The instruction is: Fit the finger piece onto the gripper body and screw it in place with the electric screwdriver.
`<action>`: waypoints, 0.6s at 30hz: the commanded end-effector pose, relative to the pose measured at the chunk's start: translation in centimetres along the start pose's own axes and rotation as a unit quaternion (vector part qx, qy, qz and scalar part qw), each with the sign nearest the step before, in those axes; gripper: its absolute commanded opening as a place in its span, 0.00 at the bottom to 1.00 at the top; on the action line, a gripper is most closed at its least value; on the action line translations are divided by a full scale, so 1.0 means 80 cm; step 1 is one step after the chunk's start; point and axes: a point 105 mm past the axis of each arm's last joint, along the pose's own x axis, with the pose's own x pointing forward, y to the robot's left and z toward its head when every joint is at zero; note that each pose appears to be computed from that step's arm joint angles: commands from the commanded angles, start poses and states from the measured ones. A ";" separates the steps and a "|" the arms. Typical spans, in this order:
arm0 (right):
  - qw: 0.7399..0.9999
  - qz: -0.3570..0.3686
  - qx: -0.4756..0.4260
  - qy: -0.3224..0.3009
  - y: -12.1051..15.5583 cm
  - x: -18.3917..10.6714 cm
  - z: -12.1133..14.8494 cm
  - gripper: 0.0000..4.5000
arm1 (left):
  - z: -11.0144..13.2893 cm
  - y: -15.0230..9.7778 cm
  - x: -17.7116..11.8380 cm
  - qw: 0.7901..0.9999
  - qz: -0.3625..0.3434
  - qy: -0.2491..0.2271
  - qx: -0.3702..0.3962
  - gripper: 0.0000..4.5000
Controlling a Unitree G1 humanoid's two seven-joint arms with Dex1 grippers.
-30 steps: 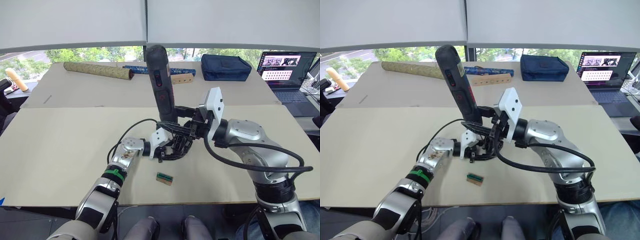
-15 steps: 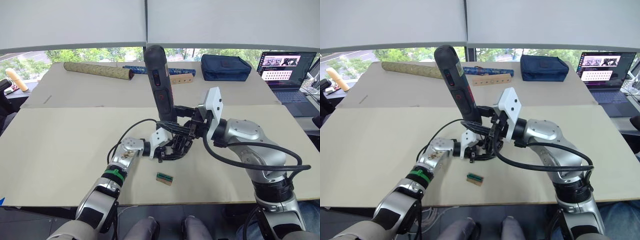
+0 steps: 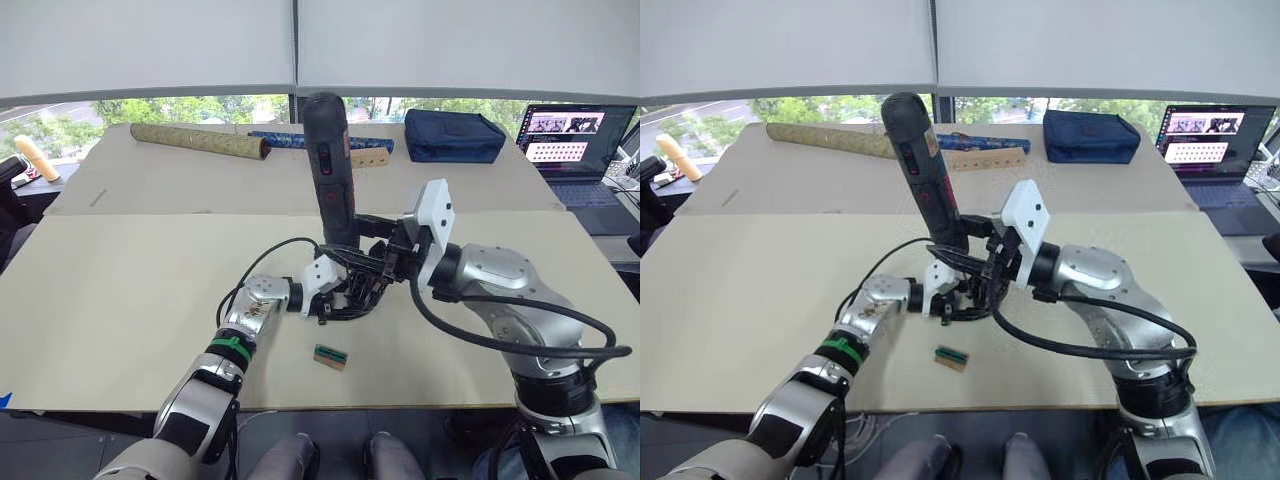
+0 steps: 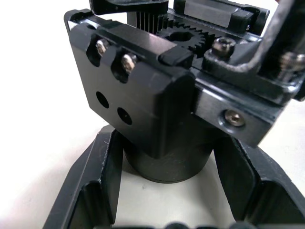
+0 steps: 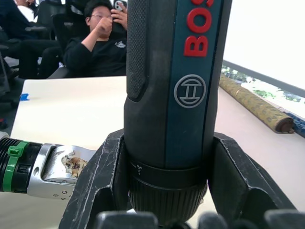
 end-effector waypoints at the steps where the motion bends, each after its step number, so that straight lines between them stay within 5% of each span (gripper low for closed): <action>1: 1.000 -0.008 -0.004 -0.006 0.000 -0.007 0.000 0.42 | 0.018 0.008 0.002 1.000 0.009 -0.018 0.017 0.51; 12: 0.999 0.027 0.029 0.002 0.015 -0.014 -0.016 0.42 | 0.020 0.011 0.002 1.000 0.013 -0.019 0.016 0.51; 18: 0.997 0.021 0.052 0.059 0.002 -0.016 -0.046 0.42 | 0.024 0.014 0.002 1.000 0.015 -0.020 0.018 0.51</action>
